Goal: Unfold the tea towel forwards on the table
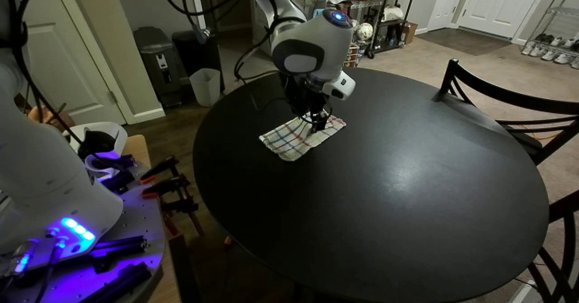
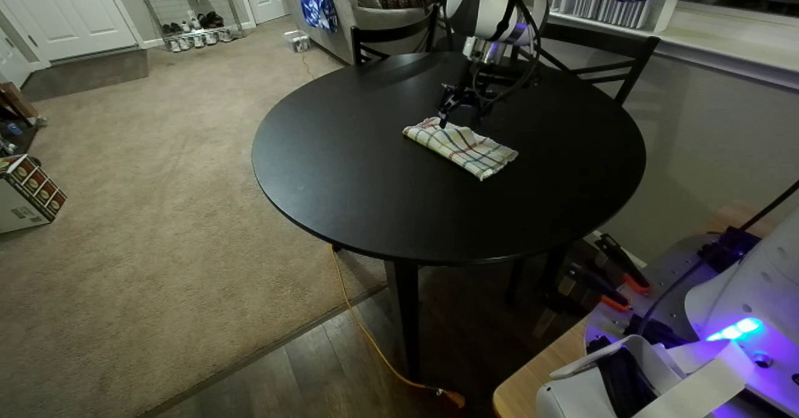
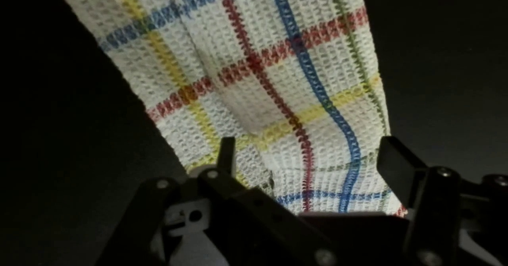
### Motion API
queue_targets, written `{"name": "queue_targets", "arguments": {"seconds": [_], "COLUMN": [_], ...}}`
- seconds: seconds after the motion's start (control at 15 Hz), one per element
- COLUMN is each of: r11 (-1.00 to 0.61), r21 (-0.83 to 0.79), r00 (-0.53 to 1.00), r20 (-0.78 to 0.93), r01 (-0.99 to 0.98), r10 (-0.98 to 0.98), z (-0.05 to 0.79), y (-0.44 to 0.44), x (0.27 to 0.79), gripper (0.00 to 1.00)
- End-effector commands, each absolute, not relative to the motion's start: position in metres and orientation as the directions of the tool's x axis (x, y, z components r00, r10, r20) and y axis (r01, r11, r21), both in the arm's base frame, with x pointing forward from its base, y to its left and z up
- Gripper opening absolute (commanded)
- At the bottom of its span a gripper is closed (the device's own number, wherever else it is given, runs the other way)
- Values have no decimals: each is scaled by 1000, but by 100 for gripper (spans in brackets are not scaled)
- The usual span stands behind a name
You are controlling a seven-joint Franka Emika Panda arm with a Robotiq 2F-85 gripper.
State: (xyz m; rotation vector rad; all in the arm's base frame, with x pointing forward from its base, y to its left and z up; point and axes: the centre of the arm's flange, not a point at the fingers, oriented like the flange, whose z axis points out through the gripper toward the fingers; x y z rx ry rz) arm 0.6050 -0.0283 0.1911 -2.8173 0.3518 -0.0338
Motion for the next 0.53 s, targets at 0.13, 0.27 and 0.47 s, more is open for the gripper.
{"name": "queue_targets", "arguments": {"seconds": [0.13,0.27,0.47], "r11": [-923,-922,-922], "r21": [-327,-327,-319], "r00": [977,976,973], "r20": [-8,-6,3], "r01": [-205,-208,-220], "r10": [-214,-218,-233], "z": [188,189,193], "y": [-33,-34,-36], "x": [605,605,606], "gripper": [45,32,13]}}
